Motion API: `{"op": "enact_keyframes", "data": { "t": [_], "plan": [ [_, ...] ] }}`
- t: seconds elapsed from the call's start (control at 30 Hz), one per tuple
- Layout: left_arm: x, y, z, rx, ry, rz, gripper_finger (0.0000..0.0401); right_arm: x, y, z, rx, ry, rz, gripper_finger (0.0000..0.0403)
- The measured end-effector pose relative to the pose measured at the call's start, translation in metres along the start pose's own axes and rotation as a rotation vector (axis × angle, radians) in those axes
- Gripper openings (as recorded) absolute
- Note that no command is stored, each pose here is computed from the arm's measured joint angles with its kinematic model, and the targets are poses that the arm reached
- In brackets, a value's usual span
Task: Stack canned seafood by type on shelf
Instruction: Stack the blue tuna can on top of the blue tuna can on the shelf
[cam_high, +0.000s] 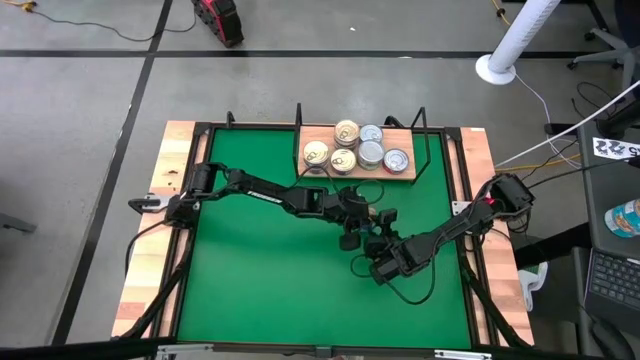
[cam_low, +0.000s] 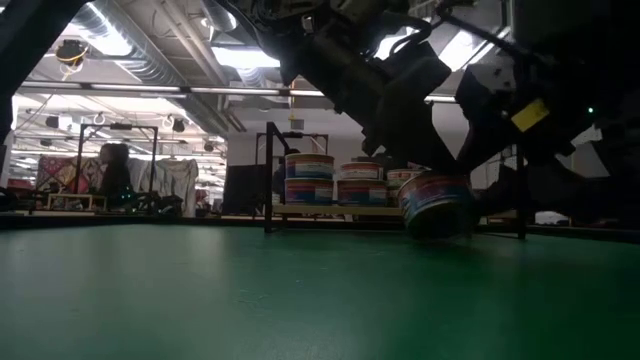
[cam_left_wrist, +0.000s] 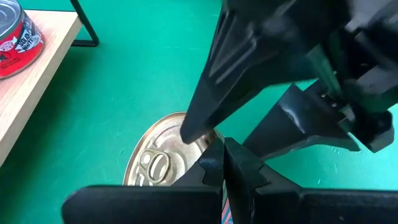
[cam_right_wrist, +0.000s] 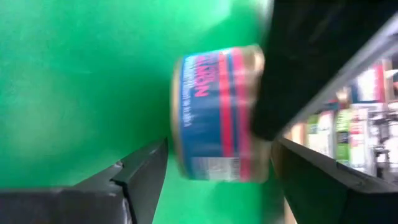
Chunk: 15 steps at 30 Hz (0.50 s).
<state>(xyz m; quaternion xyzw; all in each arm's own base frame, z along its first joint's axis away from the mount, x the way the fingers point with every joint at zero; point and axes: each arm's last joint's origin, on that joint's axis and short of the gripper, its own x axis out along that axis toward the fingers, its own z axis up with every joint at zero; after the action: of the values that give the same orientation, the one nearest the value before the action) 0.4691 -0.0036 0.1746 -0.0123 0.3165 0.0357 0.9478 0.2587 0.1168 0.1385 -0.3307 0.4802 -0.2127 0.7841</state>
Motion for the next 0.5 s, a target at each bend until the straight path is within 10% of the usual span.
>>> {"op": "enact_keyframes", "data": {
  "t": [0.5],
  "plan": [
    [0.000,0.000,0.000,0.000,0.000,-0.016,0.0000,0.014,-0.007,0.002,0.041,0.051,0.049,0.0218]
  ]
}}
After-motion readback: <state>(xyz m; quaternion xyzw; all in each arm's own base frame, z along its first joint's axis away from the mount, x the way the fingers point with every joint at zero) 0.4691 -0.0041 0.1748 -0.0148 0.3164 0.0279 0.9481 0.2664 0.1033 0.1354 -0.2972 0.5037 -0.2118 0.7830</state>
